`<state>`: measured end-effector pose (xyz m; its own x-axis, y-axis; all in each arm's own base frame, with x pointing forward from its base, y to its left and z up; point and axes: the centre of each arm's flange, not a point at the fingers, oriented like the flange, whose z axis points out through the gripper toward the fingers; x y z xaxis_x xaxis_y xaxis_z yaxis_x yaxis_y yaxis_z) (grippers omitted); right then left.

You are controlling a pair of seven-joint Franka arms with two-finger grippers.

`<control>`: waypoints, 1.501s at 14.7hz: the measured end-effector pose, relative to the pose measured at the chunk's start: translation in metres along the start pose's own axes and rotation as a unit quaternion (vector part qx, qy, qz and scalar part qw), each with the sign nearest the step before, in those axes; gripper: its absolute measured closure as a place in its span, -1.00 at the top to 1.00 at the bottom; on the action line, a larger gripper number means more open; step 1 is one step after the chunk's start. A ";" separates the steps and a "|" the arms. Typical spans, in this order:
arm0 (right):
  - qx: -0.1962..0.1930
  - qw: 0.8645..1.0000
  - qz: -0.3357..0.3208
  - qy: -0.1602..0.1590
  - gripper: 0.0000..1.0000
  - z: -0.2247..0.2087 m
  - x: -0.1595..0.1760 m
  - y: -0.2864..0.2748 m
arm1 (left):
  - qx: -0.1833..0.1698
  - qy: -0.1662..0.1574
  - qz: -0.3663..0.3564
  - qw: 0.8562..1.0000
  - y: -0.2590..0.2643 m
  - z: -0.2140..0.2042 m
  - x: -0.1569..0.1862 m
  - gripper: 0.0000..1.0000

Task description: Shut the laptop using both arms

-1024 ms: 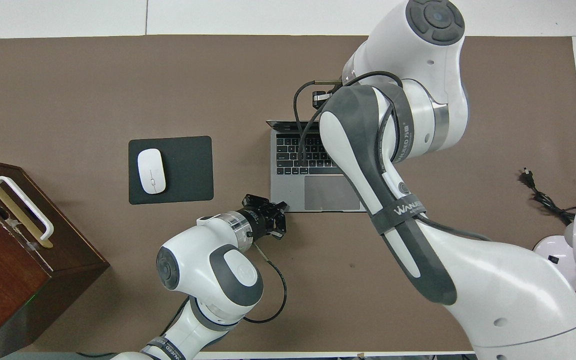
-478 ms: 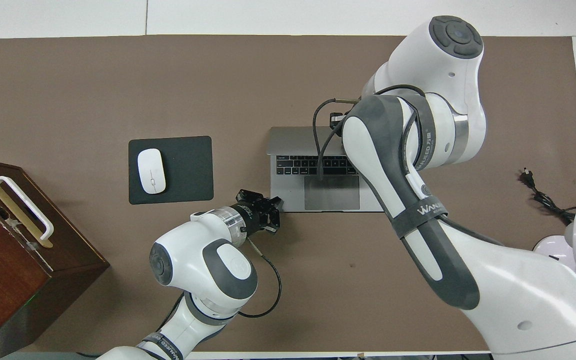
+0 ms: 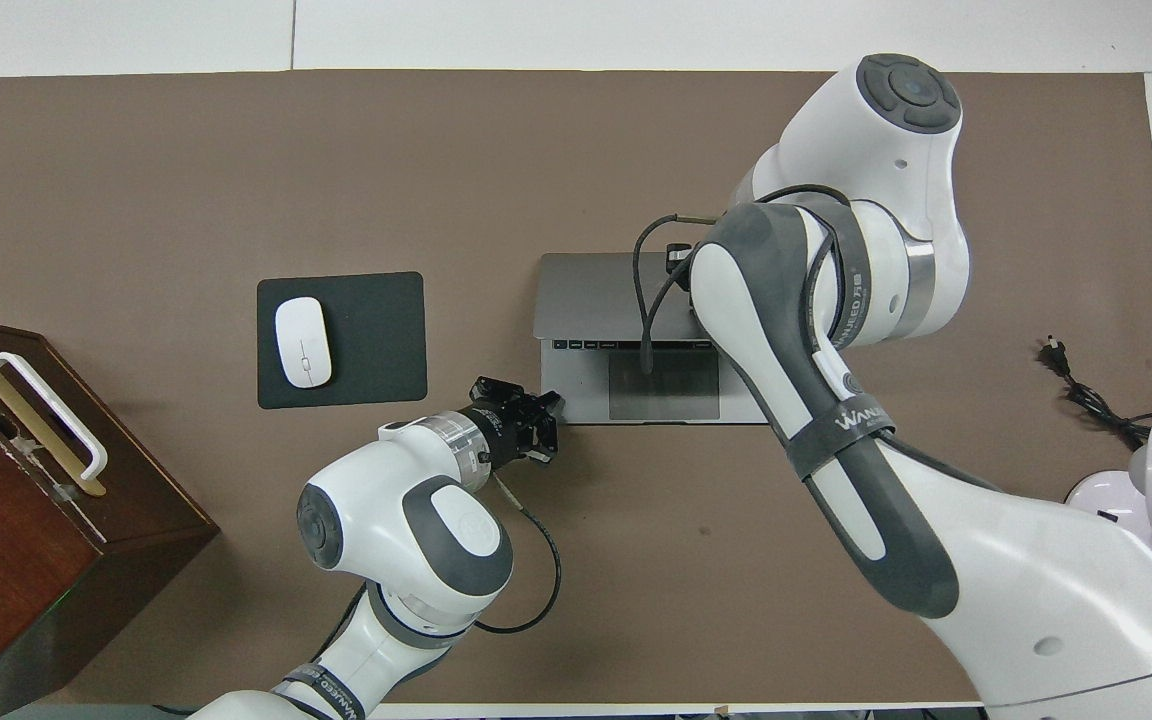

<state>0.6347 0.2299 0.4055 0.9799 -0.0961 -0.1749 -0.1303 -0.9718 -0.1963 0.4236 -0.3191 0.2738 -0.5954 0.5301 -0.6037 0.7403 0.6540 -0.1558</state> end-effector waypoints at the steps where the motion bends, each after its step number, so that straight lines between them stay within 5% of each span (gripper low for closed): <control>1: -0.001 1.000 0.001 -0.002 -0.98 0.002 0.000 0.001 | 0.000 0.000 0.000 1.000 0.000 0.000 0.000 -0.98; 22: -0.017 0.998 0.022 -0.049 -0.98 0.047 -0.011 0.026 | 0.000 0.000 0.020 1.000 0.000 0.000 0.001 -0.98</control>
<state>0.6131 0.2156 0.3568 0.9536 -0.1195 -0.2762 -0.1665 -0.9740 -0.1534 0.4229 -0.3191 0.2733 -0.5647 0.5558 -0.6101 0.7640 0.6317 -0.1318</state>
